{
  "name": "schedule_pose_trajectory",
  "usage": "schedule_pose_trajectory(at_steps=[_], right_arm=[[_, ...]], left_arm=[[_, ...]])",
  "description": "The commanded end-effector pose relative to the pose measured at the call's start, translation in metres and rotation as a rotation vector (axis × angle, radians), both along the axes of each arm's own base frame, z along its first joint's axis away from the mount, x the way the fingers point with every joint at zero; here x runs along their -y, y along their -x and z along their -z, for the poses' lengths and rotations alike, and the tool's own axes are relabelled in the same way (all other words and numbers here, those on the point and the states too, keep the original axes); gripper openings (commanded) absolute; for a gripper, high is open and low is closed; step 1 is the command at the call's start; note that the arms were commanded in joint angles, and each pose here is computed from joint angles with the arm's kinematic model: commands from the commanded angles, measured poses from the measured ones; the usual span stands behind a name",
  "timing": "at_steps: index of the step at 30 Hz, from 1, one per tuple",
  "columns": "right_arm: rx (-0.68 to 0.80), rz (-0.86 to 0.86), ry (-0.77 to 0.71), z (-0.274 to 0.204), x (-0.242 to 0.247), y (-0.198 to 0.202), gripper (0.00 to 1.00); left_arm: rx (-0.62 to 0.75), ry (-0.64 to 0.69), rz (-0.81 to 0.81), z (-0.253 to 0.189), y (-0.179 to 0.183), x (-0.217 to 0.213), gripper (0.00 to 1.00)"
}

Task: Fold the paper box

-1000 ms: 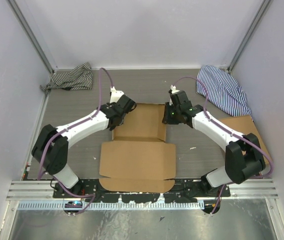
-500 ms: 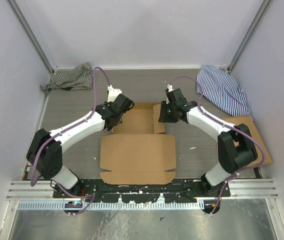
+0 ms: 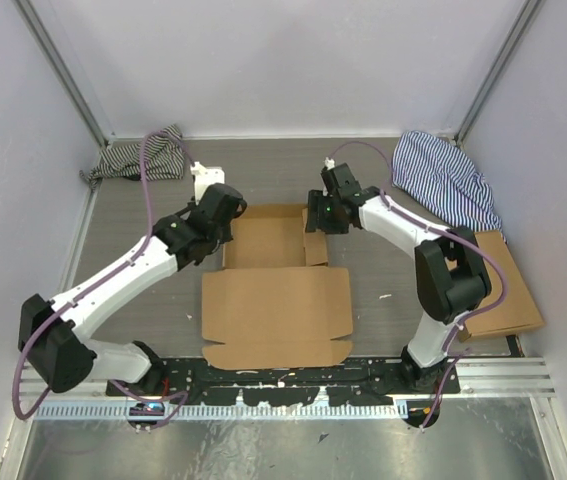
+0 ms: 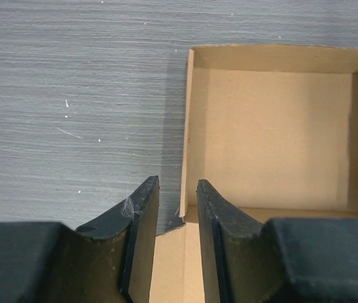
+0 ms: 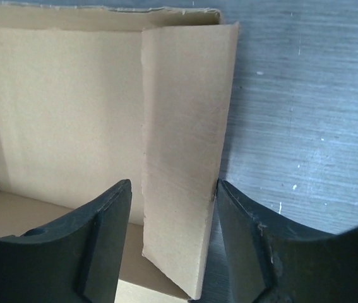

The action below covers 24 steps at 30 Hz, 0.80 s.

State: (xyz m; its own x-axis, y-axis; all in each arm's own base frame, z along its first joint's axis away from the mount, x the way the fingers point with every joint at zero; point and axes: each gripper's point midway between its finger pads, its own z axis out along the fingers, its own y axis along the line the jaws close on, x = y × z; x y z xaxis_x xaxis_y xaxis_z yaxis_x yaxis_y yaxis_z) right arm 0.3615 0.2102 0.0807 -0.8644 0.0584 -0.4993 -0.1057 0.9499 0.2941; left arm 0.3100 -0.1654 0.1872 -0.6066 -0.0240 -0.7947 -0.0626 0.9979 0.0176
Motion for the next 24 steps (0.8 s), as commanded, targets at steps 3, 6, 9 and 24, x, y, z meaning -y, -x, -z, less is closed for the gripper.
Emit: schedule_pose_trajectory(at_steps=[3, 6, 9, 24], right_arm=[[-0.007, -0.012, 0.045, -0.005, -0.002, -0.011, 0.58], [-0.04, -0.009, 0.072, 0.009, 0.002, -0.003, 0.53], [-0.073, -0.015, 0.105, 0.026, 0.004, 0.004, 0.48], [-0.067, 0.063, 0.374, 0.056, 0.026, 0.008, 0.1]], left_arm=[[-0.031, 0.005, 0.043, -0.01, 0.018, -0.007, 0.37], [-0.036, -0.001, 0.05, -0.021, 0.029, -0.017, 0.37], [-0.013, -0.016, 0.044, -0.02, 0.034, -0.026, 0.37], [-0.012, -0.089, 0.029, 0.005, 0.039, -0.043, 0.37]])
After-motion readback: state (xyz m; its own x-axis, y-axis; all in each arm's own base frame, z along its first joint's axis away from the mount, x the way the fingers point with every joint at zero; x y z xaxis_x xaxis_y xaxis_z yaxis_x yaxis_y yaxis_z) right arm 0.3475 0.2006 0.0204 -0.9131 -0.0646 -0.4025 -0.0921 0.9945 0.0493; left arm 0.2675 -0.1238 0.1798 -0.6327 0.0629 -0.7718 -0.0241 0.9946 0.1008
